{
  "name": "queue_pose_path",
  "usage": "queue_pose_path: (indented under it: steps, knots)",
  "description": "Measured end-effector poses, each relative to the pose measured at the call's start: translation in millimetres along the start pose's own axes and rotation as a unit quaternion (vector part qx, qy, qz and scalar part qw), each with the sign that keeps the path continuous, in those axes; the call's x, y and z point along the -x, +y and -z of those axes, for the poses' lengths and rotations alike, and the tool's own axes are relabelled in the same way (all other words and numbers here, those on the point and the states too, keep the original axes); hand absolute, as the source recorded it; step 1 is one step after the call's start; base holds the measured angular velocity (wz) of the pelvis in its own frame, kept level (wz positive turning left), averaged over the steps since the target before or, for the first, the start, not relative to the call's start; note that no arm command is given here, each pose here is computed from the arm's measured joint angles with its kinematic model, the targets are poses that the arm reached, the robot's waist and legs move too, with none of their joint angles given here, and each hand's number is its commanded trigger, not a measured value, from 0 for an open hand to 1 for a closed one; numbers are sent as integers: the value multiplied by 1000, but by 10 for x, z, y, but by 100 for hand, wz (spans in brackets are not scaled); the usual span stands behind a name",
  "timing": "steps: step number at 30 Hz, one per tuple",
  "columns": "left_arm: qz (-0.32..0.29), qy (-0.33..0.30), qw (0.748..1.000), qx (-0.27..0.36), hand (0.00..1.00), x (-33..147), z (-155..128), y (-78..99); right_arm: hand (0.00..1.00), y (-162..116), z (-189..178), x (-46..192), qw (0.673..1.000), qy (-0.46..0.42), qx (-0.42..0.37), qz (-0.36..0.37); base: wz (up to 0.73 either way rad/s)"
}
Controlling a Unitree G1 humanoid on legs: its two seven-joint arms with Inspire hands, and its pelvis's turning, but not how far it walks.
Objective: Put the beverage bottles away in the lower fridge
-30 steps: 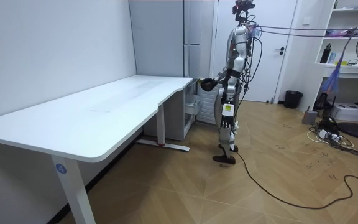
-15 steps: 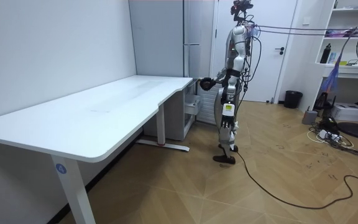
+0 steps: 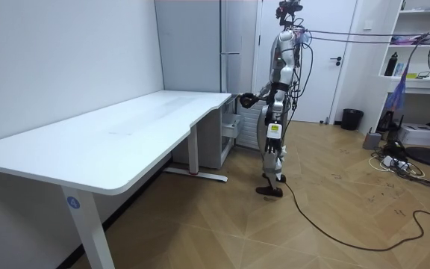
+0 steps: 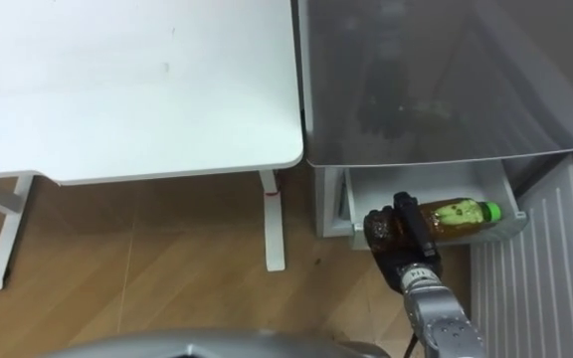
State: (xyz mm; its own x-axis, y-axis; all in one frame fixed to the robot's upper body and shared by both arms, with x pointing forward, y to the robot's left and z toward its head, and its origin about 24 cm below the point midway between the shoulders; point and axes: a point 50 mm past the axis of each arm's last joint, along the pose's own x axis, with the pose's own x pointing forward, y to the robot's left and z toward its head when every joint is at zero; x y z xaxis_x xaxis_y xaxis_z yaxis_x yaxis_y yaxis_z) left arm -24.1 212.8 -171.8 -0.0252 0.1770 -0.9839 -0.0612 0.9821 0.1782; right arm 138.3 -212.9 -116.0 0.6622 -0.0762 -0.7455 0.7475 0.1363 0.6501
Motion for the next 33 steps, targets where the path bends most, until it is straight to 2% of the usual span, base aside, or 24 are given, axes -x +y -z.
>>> queue_pose_path:
  steps: [7, 21, 28, 33]
  knots:
    - [-2, 3, 1000, -2, 0, 1, 30, 2, 100, 6, -5, -2, 1000, -3, 0, -1, 0]
    - [1, 11, 1000, -21, 0, 7, 106, 17, 100, 185, -23, -70, 1000, -6, -1, -20, 10]
    - [2, 1, 999, -40, 0, 6, 55, 24, 100, 365, -81, -142, 999, -12, -28, -38, 8]
    - [-2, -6, 998, -55, 0, 9, 24, 43, 100, 350, -173, -190, 998, -30, -47, -22, 3]
